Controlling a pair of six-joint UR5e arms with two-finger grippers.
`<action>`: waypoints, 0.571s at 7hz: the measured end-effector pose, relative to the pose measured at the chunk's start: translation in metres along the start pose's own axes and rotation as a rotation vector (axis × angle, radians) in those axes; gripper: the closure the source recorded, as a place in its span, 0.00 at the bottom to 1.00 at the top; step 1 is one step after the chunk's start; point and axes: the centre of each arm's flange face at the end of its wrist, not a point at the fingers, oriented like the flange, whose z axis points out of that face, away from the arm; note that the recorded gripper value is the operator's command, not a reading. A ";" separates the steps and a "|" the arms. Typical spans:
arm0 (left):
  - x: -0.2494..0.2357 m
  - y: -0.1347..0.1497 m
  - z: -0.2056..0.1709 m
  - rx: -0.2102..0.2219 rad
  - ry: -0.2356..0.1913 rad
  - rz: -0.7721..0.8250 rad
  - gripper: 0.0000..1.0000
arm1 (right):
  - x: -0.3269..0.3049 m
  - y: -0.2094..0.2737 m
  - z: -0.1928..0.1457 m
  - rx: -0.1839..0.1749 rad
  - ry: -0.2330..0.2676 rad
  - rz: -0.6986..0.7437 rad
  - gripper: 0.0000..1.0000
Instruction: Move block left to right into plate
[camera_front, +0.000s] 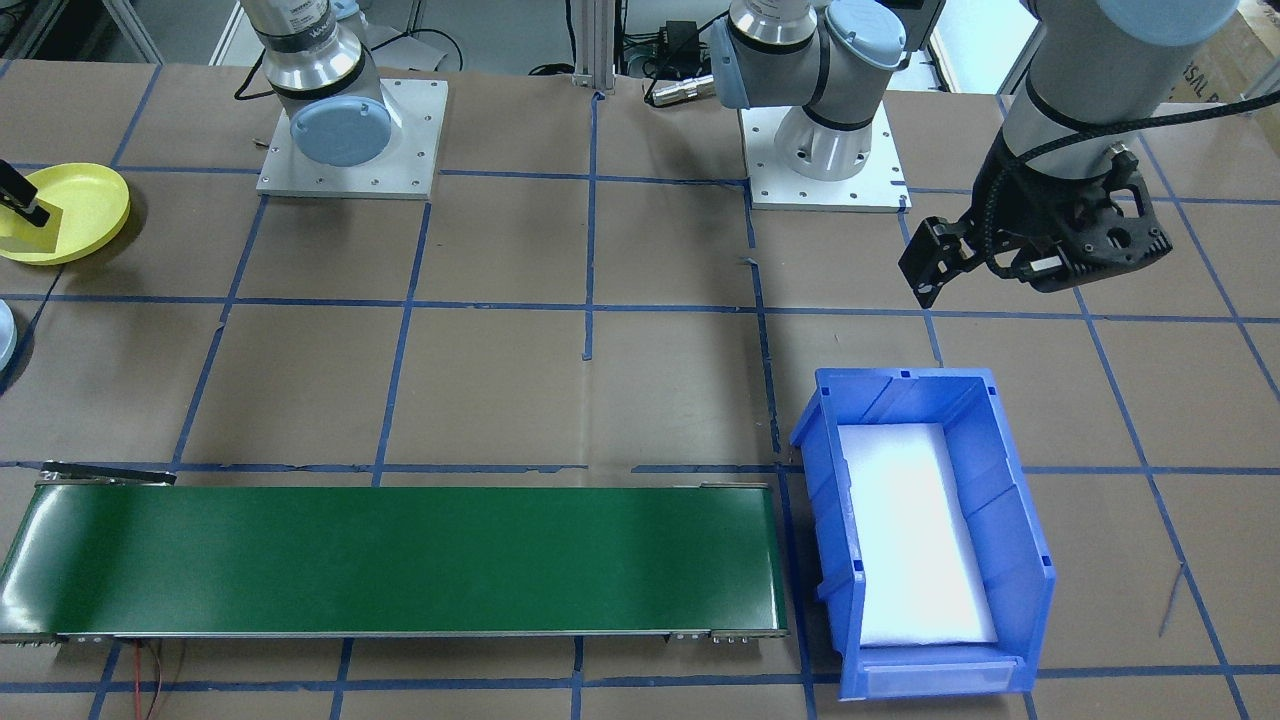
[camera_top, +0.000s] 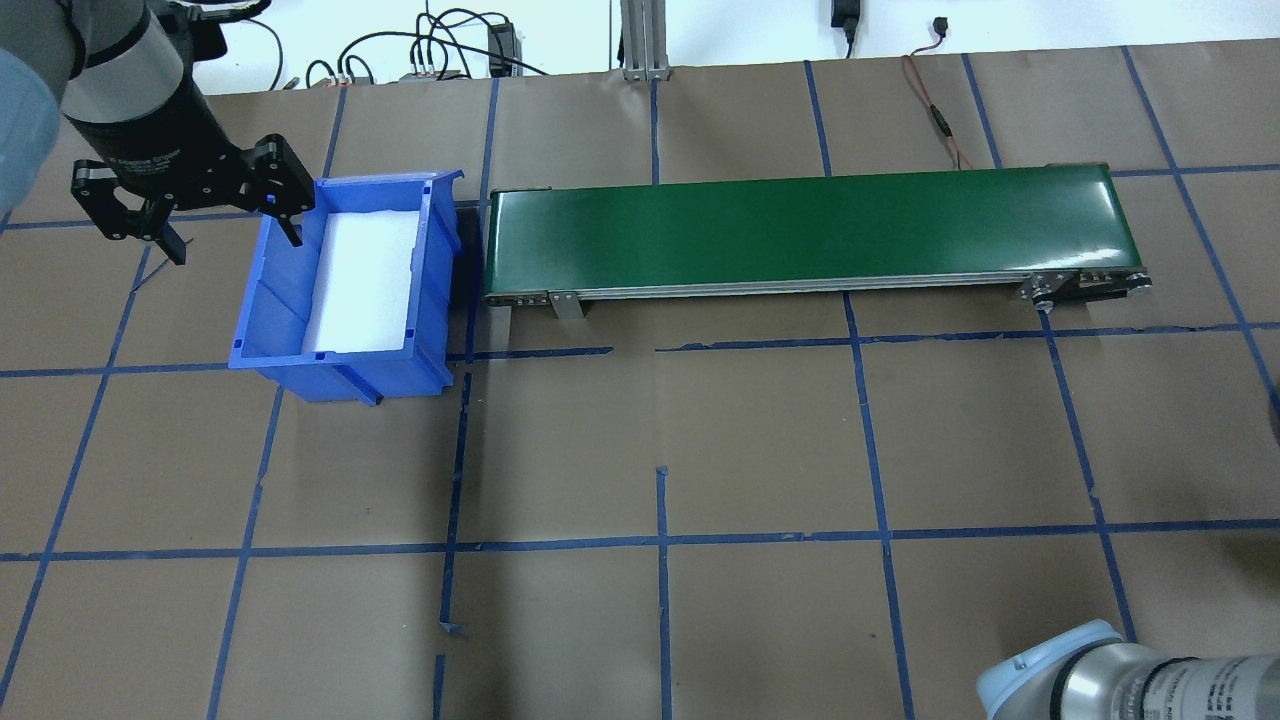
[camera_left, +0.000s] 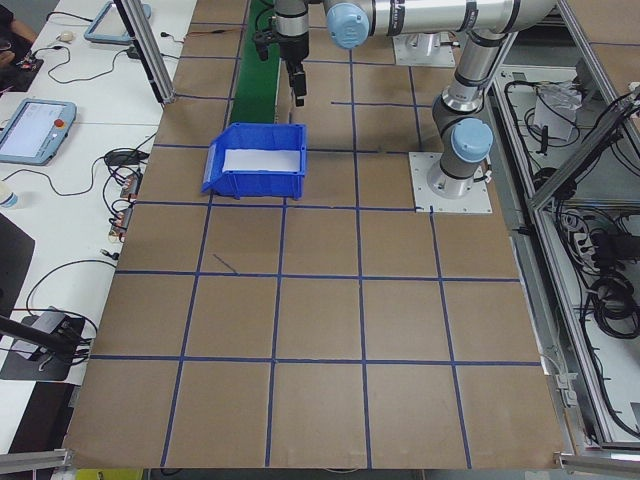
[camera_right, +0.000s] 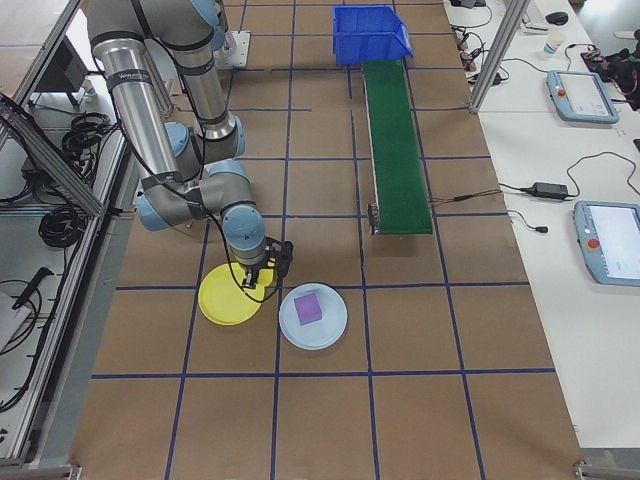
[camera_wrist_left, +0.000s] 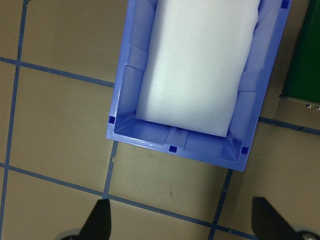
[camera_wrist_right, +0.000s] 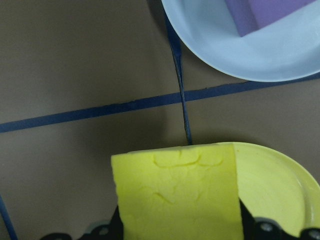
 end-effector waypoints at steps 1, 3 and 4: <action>0.000 0.001 -0.001 0.001 0.000 0.000 0.00 | 0.005 0.001 0.004 -0.007 -0.005 0.004 0.00; 0.000 0.001 -0.002 0.004 0.000 0.000 0.00 | 0.008 0.003 0.006 -0.013 -0.006 0.010 0.00; 0.000 0.001 -0.001 0.003 0.001 0.000 0.00 | 0.009 0.004 0.005 -0.014 -0.006 0.014 0.00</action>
